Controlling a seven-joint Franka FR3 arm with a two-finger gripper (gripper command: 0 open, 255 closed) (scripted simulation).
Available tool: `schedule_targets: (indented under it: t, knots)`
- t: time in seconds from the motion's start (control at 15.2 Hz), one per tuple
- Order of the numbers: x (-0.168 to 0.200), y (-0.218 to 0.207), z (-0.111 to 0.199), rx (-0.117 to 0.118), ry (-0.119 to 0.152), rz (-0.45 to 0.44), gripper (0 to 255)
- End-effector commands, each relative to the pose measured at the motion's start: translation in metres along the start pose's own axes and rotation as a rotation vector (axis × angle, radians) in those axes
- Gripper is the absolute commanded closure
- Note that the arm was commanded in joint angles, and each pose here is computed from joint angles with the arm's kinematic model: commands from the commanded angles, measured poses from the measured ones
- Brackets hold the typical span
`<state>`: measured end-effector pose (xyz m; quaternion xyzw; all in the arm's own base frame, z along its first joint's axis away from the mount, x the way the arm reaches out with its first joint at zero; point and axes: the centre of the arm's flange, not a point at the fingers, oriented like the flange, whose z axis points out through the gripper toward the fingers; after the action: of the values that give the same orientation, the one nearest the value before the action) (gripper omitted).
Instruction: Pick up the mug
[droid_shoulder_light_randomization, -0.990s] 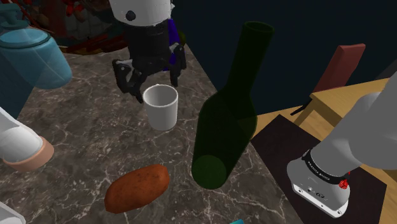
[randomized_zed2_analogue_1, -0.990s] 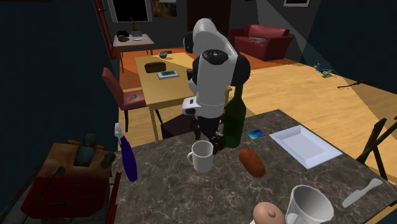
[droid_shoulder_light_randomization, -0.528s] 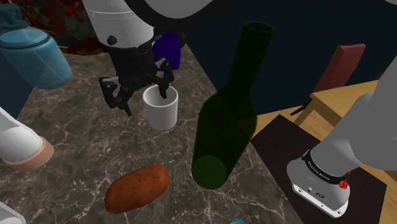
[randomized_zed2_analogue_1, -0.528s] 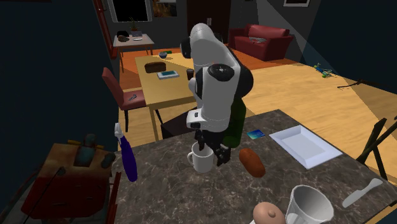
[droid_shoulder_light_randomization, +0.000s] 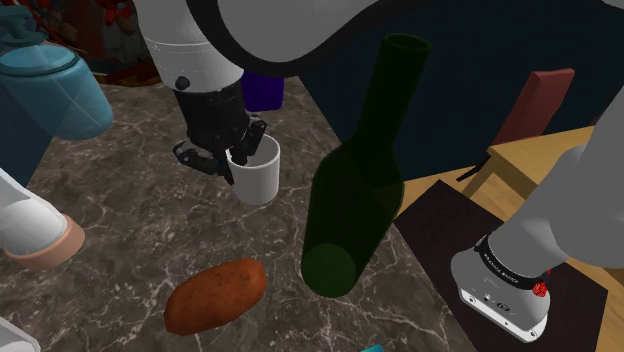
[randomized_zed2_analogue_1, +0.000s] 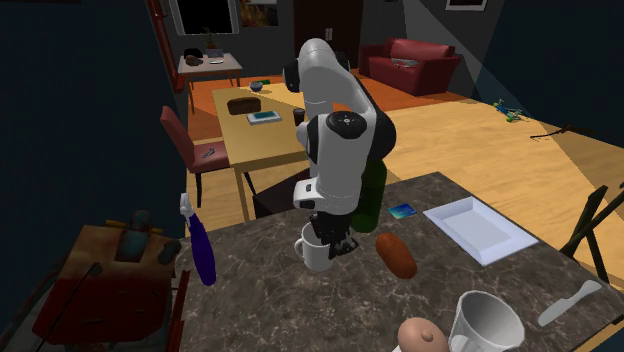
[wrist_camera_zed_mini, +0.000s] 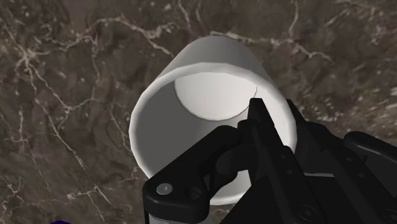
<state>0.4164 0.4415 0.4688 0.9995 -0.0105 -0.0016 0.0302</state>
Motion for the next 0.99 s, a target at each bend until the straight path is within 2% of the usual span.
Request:
schedule_targets:
  t: [0.0, 0.33, 0.92]
  knots:
    - [0.000, 0.000, 0.000, 0.000, 0.000, 0.000, 255]
    - [0.001, 0.000, 0.001, 0.000, 0.000, 0.000, 255]
    - [0.001, 0.003, -0.047, 0.000, 0.000, 0.000, 255]
